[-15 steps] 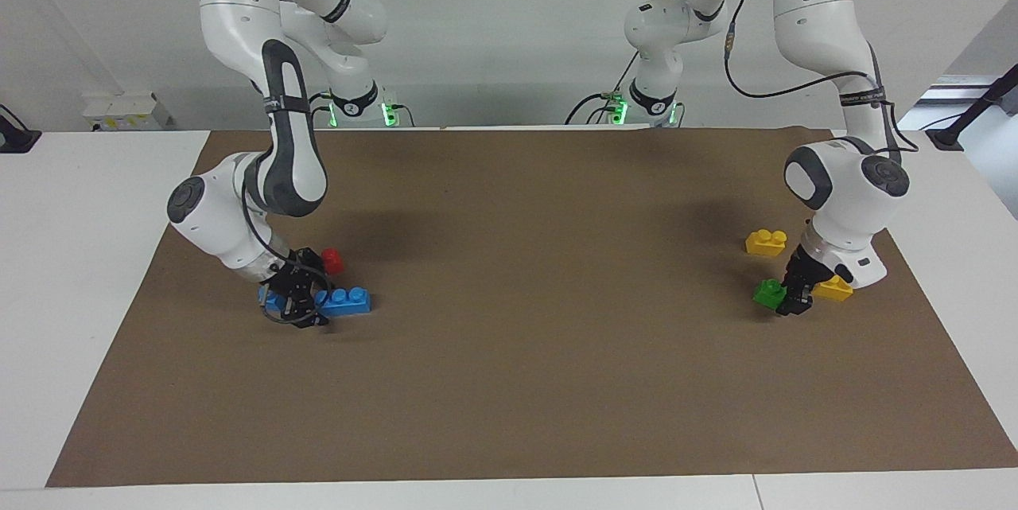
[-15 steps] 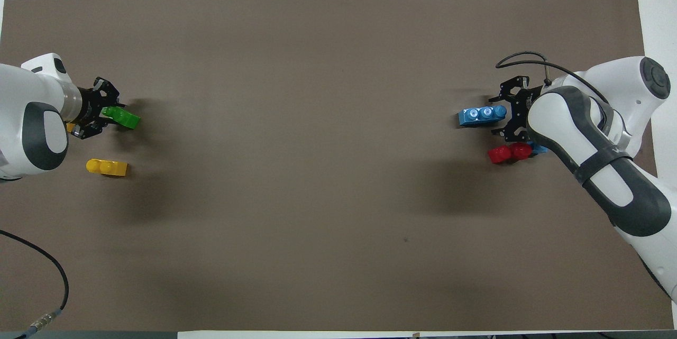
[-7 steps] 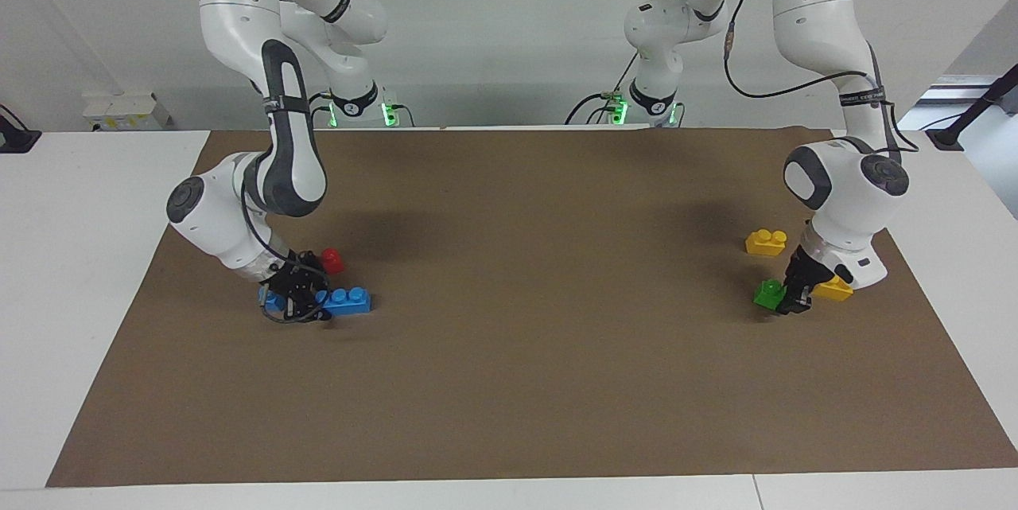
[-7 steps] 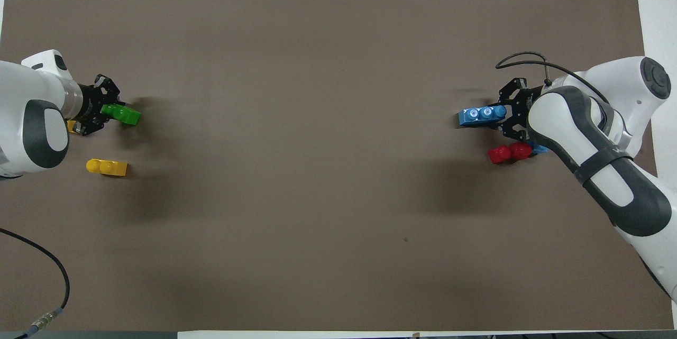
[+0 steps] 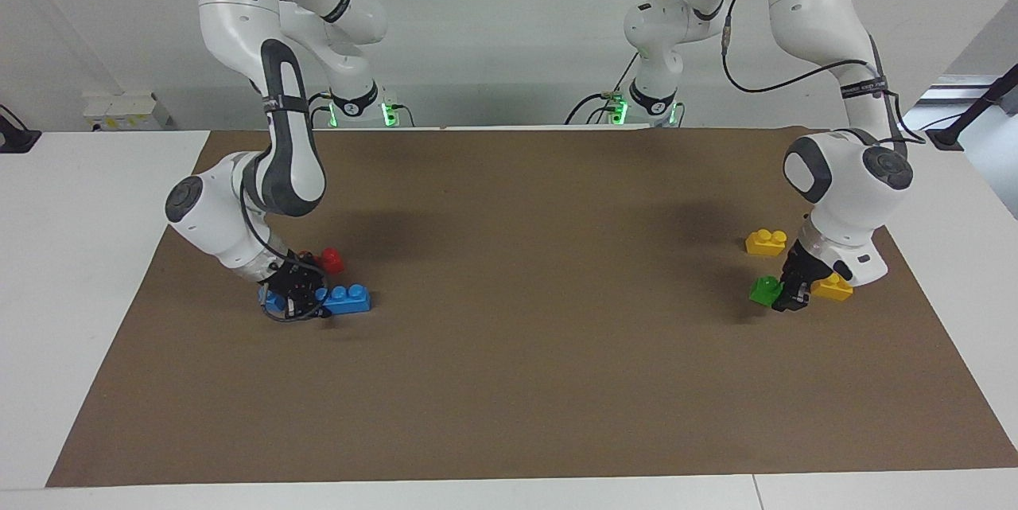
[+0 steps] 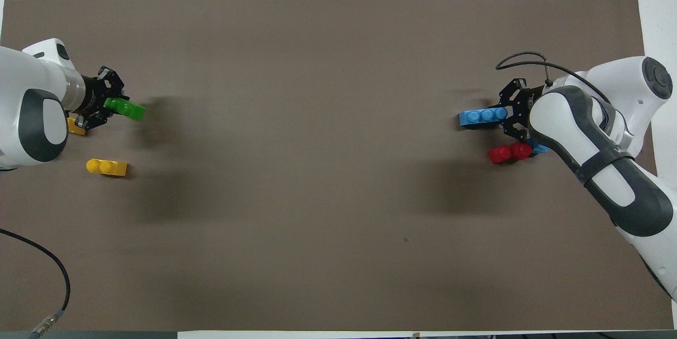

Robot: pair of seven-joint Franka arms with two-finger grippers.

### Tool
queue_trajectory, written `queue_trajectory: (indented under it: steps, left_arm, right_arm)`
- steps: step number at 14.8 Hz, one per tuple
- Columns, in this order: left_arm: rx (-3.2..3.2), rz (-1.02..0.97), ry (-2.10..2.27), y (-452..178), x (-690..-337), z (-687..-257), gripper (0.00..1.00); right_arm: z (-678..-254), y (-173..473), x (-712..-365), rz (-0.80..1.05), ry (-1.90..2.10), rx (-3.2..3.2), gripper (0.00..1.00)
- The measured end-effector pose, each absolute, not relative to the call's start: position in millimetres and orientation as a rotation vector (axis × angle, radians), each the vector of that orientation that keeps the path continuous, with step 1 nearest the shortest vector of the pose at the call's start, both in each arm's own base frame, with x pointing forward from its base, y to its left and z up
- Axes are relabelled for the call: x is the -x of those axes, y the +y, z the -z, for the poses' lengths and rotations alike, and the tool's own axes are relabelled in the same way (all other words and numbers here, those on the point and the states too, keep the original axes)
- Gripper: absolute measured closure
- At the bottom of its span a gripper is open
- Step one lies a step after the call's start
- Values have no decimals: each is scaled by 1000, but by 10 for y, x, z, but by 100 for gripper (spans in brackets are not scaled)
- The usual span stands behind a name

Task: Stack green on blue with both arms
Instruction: 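Lift the green brick with the left gripper while the right gripper lifts blue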

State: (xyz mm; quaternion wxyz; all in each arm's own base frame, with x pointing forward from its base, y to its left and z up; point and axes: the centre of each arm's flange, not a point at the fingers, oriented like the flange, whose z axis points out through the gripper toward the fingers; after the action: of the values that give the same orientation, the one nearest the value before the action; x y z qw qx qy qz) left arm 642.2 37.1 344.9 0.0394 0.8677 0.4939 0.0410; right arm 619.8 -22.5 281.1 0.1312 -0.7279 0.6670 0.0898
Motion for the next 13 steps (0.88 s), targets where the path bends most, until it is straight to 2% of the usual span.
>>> queue_trajectory:
  steps: [4,9,11,13]
  left_arm:
    - [-2673,-84,1524,139,-6322,-3795,66]
    - [-2626,-40,1634,-435,-6174,-4173,66]
    - [-2616,-39,1653,-601,-6112,-4319,66]
    - [-2620,-29,1659,-737,-6028,-4459,66]
  right_arm:
    - [-2812,-274,-6193,-254,1890,2150,65]
    - [-2835,-306,-6187,-275,1837,2193,65]
    - [-3011,-220,-6248,-345,1842,2182,65]
    - [-3431,-17,-6362,-398,1899,2116,65]
